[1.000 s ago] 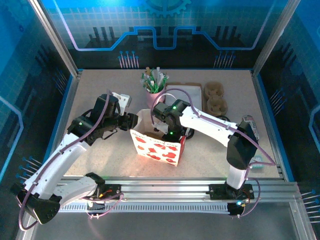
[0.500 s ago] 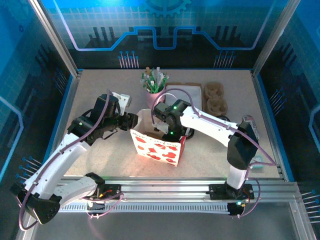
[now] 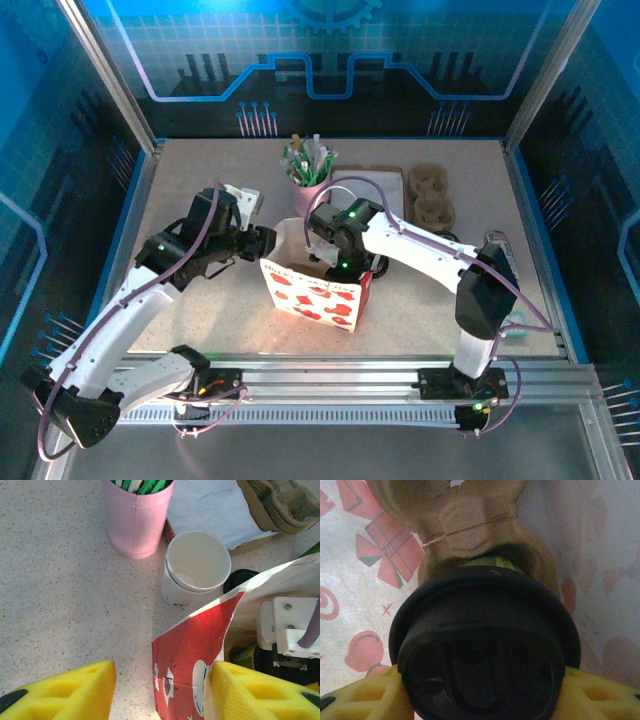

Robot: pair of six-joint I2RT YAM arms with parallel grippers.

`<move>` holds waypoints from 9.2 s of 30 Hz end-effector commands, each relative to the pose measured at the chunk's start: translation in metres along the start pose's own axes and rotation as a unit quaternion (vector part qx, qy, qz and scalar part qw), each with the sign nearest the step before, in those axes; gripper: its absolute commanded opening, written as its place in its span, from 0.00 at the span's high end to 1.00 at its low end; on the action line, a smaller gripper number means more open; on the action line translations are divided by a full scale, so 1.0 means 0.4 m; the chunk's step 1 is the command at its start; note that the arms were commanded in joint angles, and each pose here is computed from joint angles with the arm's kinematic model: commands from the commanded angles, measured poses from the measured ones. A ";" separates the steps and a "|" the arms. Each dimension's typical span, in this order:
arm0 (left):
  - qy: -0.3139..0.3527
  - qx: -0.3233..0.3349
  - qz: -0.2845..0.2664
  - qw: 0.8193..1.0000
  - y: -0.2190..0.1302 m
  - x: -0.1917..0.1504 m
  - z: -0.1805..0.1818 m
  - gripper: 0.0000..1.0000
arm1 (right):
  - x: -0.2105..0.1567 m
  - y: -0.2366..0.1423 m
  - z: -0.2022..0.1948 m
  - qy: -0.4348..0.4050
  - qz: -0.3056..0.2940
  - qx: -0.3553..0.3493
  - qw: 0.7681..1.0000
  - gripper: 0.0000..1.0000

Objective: Pack the takeout coffee

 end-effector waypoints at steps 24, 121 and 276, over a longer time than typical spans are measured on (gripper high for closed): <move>0.009 0.004 0.001 1.000 0.003 -0.006 0.005 0.46 | -0.022 0.217 -0.035 0.030 0.112 0.003 0.993 0.60; 0.010 -0.002 0.011 1.000 0.006 -0.006 0.002 0.46 | -0.013 0.086 -0.007 0.015 0.056 -0.012 0.998 0.02; 0.035 -0.007 0.036 0.999 -0.029 0.043 -0.050 0.43 | -0.058 -0.334 0.110 -0.070 -0.128 -0.093 0.985 0.00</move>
Point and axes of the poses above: each hand's point on the last joint's axis, 136 mm out from that joint toward the fingers, its own y axis out along the fingers, its own z axis along the line the jaws close on, x = y × z, the point moved 9 cm from there along -y, back along the fingers, and after that the axes turned 3 degrees about y, right-handed, at the moved point
